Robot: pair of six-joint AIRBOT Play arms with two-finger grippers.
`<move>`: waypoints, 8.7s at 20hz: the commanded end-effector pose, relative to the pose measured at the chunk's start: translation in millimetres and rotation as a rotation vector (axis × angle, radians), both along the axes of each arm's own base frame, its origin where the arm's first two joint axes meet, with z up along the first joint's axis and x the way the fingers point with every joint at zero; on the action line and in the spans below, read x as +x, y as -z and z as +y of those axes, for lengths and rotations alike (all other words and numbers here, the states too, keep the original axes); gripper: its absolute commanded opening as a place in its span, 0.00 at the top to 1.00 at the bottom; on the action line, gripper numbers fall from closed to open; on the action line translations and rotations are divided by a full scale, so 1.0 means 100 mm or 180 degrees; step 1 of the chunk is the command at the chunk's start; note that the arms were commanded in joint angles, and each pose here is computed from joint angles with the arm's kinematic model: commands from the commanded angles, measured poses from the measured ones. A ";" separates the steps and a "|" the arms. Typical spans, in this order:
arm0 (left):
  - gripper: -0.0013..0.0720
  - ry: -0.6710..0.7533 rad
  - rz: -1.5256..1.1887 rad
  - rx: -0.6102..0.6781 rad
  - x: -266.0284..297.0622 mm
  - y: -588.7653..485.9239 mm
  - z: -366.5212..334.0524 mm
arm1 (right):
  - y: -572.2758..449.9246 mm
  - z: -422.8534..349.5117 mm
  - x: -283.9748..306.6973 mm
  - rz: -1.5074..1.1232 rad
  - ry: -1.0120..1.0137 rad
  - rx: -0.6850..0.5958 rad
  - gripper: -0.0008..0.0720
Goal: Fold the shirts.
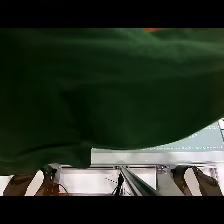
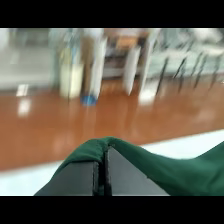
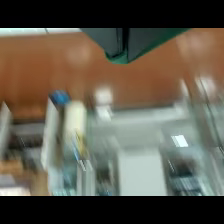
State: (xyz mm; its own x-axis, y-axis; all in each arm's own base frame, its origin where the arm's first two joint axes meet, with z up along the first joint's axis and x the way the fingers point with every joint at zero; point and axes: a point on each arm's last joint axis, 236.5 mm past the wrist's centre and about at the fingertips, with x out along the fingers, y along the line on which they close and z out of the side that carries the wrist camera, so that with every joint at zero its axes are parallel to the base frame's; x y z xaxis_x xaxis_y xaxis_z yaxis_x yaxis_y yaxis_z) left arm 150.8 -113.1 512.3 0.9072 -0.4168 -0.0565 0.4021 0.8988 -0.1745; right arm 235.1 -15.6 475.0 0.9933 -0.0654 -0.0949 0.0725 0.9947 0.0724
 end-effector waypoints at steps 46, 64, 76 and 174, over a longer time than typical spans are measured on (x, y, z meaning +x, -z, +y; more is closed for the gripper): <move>0.95 0.0327 0.4541 -0.0139 2.54 5.68 0.33 | 5.20 -0.24 2.40 0.4345 -0.0592 0.1151 0.96; 0.20 0.0249 0.4941 -0.0567 0.39 5.54 0.54 | 4.92 -0.78 1.42 0.4110 -0.0588 0.1678 0.25; 0.20 0.0439 0.5280 -0.0607 0.11 6.00 0.14 | 5.06 -0.62 1.35 0.4077 -0.0749 0.1761 0.25; 0.95 0.2013 0.3334 0.0282 2.20 5.03 -2.66 | 2.69 0.83 1.44 0.2039 -0.0838 0.1307 0.96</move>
State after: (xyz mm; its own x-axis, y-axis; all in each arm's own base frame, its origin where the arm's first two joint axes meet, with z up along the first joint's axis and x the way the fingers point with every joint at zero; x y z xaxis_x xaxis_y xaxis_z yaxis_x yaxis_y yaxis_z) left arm 402.0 -335.6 32.7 0.1217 -0.7303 -0.6722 0.4337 0.6483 -0.6258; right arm 405.5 59.4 178.4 0.6842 0.3637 -0.6322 -0.0234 0.8773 0.4794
